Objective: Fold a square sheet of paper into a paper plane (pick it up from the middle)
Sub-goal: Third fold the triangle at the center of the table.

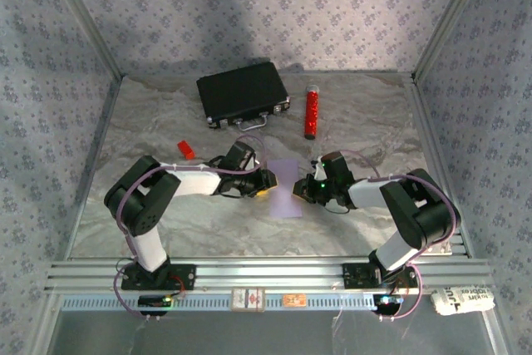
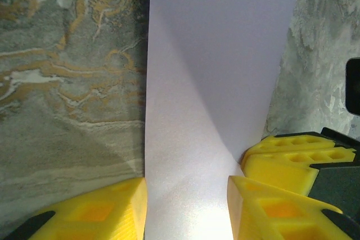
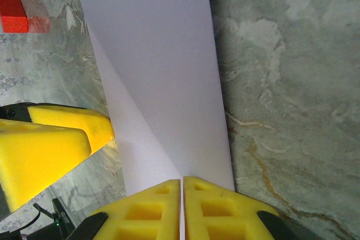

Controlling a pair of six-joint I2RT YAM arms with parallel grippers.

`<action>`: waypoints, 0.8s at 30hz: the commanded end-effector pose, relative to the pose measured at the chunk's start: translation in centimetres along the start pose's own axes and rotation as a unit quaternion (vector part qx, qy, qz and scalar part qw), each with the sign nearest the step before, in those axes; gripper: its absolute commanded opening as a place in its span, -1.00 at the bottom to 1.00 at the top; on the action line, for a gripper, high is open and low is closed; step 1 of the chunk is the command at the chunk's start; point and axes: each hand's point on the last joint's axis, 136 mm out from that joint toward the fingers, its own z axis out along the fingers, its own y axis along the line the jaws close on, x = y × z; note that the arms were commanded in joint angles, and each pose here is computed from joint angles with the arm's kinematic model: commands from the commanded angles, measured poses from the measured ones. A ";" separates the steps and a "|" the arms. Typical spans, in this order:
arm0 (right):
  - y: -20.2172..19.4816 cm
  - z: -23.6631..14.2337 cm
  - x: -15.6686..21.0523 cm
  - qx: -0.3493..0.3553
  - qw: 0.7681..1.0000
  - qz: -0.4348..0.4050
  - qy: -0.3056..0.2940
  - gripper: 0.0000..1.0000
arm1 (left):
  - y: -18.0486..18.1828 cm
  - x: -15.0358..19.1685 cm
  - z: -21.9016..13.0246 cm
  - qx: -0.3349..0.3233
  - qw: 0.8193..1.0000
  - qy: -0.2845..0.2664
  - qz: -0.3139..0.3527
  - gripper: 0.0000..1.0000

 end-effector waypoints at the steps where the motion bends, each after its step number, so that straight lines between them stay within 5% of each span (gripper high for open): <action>1: -3.9 -0.1 2.3 0.063 0.997 0.045 0.026 -0.77 | 0.8 0.2 0.7 -0.024 1.000 0.003 0.005 -0.17; 24: -3.6 0.1 2.0 0.055 0.997 0.041 0.027 -0.78 | 1.0 0.2 0.0 -0.091 0.995 -0.010 0.036 -0.11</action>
